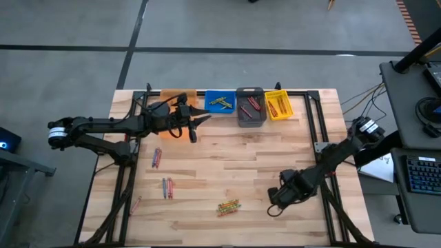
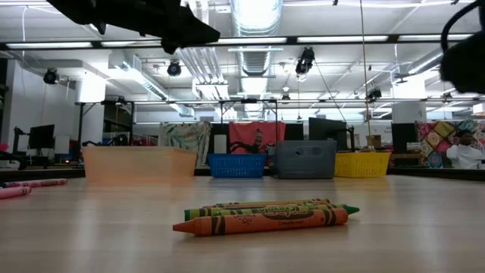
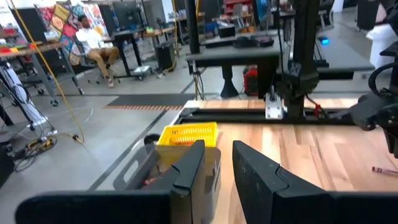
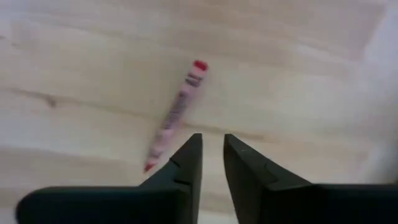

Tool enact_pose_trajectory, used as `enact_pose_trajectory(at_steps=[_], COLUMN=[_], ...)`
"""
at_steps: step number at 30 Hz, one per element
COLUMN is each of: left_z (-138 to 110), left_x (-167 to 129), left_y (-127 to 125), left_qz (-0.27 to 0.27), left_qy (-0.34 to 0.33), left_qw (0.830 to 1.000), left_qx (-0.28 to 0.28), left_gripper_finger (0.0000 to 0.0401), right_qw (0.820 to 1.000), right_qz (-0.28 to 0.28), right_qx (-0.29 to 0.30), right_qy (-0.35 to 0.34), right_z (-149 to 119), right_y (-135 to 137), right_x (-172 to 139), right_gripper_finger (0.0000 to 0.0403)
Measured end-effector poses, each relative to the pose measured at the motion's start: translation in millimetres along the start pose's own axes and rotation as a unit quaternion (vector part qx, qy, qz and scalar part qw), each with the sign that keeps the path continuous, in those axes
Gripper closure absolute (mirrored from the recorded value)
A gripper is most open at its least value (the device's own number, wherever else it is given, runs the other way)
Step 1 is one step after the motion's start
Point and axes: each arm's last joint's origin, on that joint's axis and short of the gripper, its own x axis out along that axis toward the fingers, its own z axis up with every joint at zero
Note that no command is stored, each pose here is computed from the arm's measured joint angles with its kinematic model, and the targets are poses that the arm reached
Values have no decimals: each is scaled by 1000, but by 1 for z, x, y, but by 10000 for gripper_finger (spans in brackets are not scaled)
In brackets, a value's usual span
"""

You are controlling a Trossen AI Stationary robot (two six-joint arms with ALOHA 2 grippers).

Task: Sort crayons
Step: Put the red crayon into the black bin

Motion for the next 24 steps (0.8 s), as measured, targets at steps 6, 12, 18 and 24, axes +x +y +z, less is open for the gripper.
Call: enact_pose_trajectory(at_steps=[6,12,18,24], left_z=[-10,-18,-13,-6], left_x=[-1,-3,-9,-20], left_y=[-4,-6,-5,-3], left_qz=[-38,-45,-43,-42], left_qy=[49,94,86,78], left_qw=[998,994,995,996], left_qx=[-6,-16,-18,-18], left_gripper_finger=[337,337,337,337], right_qw=[999,999,995,993], right_qz=[-18,12,73,98], right_qx=[-20,-34,-32,-41], right_qy=[-20,-19,-52,-54], right_z=[23,40,48,55], right_y=[17,28,47,72], right_x=[18,15,0,13], right_gripper_finger=[287,241,240,241])
